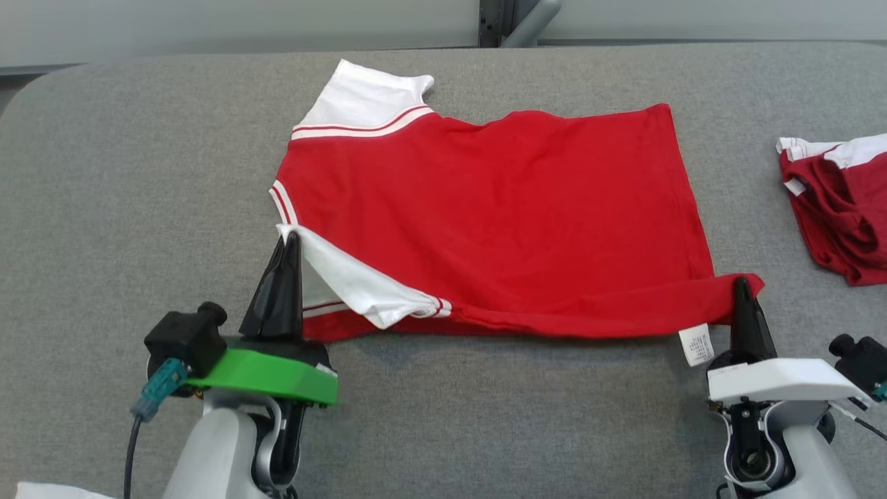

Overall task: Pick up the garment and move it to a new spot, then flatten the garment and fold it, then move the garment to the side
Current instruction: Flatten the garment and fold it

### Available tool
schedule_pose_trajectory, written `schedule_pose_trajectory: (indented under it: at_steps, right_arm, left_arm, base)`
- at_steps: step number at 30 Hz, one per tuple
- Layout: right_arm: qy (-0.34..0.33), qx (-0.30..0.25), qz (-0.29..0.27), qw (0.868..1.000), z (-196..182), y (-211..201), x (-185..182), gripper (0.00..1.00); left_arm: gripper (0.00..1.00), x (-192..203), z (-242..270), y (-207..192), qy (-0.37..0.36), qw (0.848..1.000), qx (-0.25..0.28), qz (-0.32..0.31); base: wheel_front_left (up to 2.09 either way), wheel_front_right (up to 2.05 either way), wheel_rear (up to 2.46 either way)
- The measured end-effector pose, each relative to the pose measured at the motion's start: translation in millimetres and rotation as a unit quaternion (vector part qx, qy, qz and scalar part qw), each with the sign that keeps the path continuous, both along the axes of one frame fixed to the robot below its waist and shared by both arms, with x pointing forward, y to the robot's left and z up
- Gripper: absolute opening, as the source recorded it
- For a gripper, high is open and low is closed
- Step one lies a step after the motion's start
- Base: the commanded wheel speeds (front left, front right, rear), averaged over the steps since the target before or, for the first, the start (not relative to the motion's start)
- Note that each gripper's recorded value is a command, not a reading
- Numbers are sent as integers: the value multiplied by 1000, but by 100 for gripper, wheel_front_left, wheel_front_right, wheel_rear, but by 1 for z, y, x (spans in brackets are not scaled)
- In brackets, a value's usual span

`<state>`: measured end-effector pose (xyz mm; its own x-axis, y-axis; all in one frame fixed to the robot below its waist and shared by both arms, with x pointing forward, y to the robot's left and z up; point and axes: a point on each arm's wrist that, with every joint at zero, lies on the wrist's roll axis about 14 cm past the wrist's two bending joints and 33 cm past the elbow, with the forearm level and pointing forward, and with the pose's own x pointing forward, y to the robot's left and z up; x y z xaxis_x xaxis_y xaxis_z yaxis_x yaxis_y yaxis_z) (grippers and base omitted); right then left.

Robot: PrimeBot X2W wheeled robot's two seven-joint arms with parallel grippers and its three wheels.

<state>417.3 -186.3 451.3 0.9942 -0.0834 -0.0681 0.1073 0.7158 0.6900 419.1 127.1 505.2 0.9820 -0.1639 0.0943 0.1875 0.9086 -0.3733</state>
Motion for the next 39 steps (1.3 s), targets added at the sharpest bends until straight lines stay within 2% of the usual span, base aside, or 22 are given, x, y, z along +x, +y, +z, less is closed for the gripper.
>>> schedule_pose_trajectory:
  at_steps: [10, 19, 27, 28, 29, 30, 31, 32, 34, 39]
  right_arm:
    - [25, -4, -2, 1000, -18, 0, 34, 0]
    - [37, -24, 9, 999, -27, 2, 44, 0]
    - [33, -31, 14, 999, -24, 4, 54, 0]
    - [32, -33, 15, 999, -24, 4, 55, 4]
    - [31, -33, 15, 999, -23, 4, 56, 28]
    - [30, -34, 16, 999, -22, 5, 57, 44]
    - [30, -34, 16, 999, -22, 5, 57, 77]
    - [28, -41, 23, 998, -20, 8, 60, 100]
    - [26, -50, 30, 998, -18, 11, 63, 100]
    - [9, -73, 37, 997, -6, 13, 70, 100]
  left_arm:
    - [0, 43, -18, -5, 23, 1000, 12, -6]
    - [0, 69, -13, -16, 15, 1000, 18, -18]
    - [0, 82, -34, -26, 47, 998, 32, -29]
    - [0, 83, -35, -27, 50, 998, 33, -29]
    - [0, 83, -38, -27, 54, 998, 35, -28]
    - [0, 84, -40, -26, 58, 997, 36, -27]
    - [0, 84, -40, -26, 58, 997, 36, -27]
    - [28, 85, -42, -24, 63, 997, 35, -21]
    - [100, 89, -36, -22, 58, 998, 25, -16]
    - [100, 91, -26, -20, 47, 999, 12, -11]
  base:
    - [0, 0, 0]
    - [0, 0, 0]
    - [0, 0, 0]
    - [0, 0, 0]
    - [0, 0, 0]
    - [0, 0, 0]
    - [0, 0, 0]
    - [0, 0, 0]
    - [0, 0, 0]
    - [0, 0, 0]
